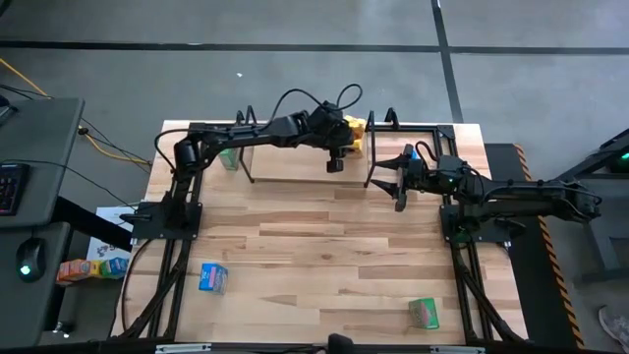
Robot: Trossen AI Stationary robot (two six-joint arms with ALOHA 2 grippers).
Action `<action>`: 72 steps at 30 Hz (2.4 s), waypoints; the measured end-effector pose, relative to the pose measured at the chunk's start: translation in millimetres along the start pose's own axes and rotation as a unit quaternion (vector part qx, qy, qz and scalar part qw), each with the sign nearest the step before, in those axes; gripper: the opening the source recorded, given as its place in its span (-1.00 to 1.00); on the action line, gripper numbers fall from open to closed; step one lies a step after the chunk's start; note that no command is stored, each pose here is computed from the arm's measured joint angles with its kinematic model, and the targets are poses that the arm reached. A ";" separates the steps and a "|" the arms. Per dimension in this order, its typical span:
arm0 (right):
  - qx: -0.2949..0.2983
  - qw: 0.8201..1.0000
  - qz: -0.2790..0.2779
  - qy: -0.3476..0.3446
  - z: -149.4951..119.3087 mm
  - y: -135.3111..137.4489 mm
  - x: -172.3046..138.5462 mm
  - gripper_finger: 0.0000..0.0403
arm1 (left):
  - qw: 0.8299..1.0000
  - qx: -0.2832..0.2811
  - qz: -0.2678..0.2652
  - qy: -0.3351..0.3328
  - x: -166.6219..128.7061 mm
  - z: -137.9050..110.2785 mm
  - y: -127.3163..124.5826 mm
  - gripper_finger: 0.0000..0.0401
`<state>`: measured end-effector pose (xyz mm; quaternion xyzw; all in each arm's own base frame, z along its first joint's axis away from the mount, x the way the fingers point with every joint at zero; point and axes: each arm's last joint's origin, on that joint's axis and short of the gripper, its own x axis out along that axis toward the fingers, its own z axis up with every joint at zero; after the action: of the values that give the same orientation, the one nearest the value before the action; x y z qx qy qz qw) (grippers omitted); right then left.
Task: Stack cereal on shelf
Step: Put the yellow cereal box on the shelf aligned with the other yellow cereal box
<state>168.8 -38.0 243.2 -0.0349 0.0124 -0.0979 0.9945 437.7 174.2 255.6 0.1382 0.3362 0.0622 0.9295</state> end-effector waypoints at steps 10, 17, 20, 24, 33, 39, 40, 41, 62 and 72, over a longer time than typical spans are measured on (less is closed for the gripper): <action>-0.004 1.000 -0.001 -0.008 1.7 -0.1 0.0 0.16 | 1.000 0.000 -0.026 -0.002 -1.0 -5.7 6.7 -0.33; -0.004 1.000 -0.001 -0.008 1.6 -0.2 0.0 0.16 | 1.000 0.000 -0.027 -0.004 -1.0 -5.3 6.2 -0.19; -0.004 1.000 -0.001 -0.008 1.6 -0.2 0.0 0.16 | 1.000 -0.007 -0.028 -0.003 -0.9 -5.4 6.2 -0.12; -0.004 1.000 -0.001 -0.008 1.6 -0.1 0.0 0.16 | 1.000 -0.009 -0.029 0.002 3.4 -8.5 5.0 -0.02; -0.004 1.000 -0.001 -0.008 1.4 -0.1 0.0 0.16 | 1.000 0.005 -0.008 0.005 6.2 -8.7 5.4 0.11; -0.004 1.000 -0.001 -0.008 1.5 -0.1 0.0 0.16 | 0.999 0.009 0.030 -0.015 -22.7 8.4 13.0 0.11; -0.004 1.000 -0.001 -0.008 1.6 -0.1 0.0 0.16 | 0.999 0.009 0.032 -0.018 -26.7 10.4 13.7 0.11; -0.004 1.000 -0.001 -0.008 1.6 -0.2 0.0 0.16 | 0.999 0.008 0.033 -0.019 -31.8 12.5 14.1 0.11; -0.007 1.000 -0.001 -0.004 0.6 -0.4 0.0 0.16 | 0.971 -0.212 0.046 -0.097 -32.1 -67.6 -46.1 -0.98; -0.008 1.000 -0.002 -0.004 0.7 -0.5 0.0 0.16 | 0.958 -0.246 0.113 -0.096 -2.9 -84.0 -69.7 -1.00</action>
<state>168.7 -38.5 243.9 -0.0430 0.0090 -0.0995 0.9941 383.1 125.2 174.7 -0.0525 0.2019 0.2341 0.9496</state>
